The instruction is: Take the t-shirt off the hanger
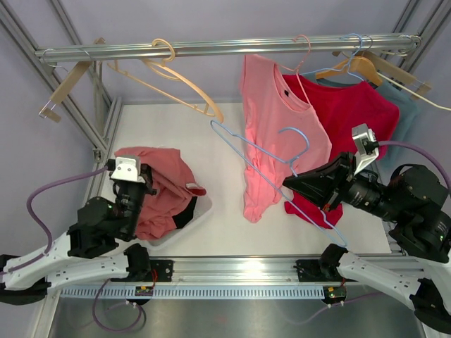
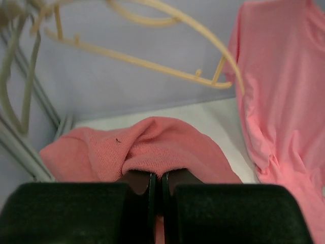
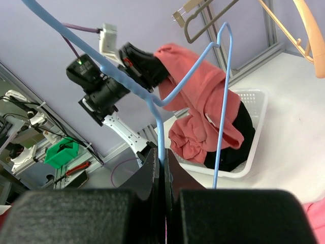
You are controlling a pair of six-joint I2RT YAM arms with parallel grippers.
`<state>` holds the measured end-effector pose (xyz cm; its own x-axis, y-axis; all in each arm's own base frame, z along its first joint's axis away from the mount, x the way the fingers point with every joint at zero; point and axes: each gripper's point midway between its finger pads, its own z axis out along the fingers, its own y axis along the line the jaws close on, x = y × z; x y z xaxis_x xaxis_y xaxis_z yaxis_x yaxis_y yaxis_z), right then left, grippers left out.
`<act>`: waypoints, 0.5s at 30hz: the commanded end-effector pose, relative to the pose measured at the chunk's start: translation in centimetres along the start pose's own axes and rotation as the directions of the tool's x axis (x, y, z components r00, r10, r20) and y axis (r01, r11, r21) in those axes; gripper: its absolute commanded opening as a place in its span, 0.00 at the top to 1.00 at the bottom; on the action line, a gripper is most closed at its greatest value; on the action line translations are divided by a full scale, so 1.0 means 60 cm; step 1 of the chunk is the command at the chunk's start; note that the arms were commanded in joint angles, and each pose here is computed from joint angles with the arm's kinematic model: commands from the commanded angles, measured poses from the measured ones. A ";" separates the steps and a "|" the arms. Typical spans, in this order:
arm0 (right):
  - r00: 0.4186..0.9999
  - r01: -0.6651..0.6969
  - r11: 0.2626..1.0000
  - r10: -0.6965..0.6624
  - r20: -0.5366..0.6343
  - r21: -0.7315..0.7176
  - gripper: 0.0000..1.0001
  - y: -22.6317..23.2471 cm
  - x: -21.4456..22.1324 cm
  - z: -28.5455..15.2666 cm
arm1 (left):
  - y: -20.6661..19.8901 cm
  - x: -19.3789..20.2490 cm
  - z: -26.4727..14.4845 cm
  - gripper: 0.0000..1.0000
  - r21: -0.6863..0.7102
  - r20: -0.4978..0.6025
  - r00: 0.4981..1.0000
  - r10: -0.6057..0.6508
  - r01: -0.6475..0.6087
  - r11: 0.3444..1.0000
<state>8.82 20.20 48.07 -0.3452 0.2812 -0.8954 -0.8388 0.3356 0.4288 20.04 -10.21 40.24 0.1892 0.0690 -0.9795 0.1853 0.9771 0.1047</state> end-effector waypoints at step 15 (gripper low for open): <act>0.996 0.086 0.959 -0.086 -0.012 0.269 1.00 -0.114 -0.006 0.077 | 0.048 0.364 -0.045 1.00 -0.612 -0.355 0.843 -0.403 0.116 0.782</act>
<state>13.91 22.38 45.51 -0.3420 0.2392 -0.9088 -0.7686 0.4852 0.4169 22.00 -4.46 22.43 -0.2175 -0.1491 -0.9646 -0.3709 0.9268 -0.0596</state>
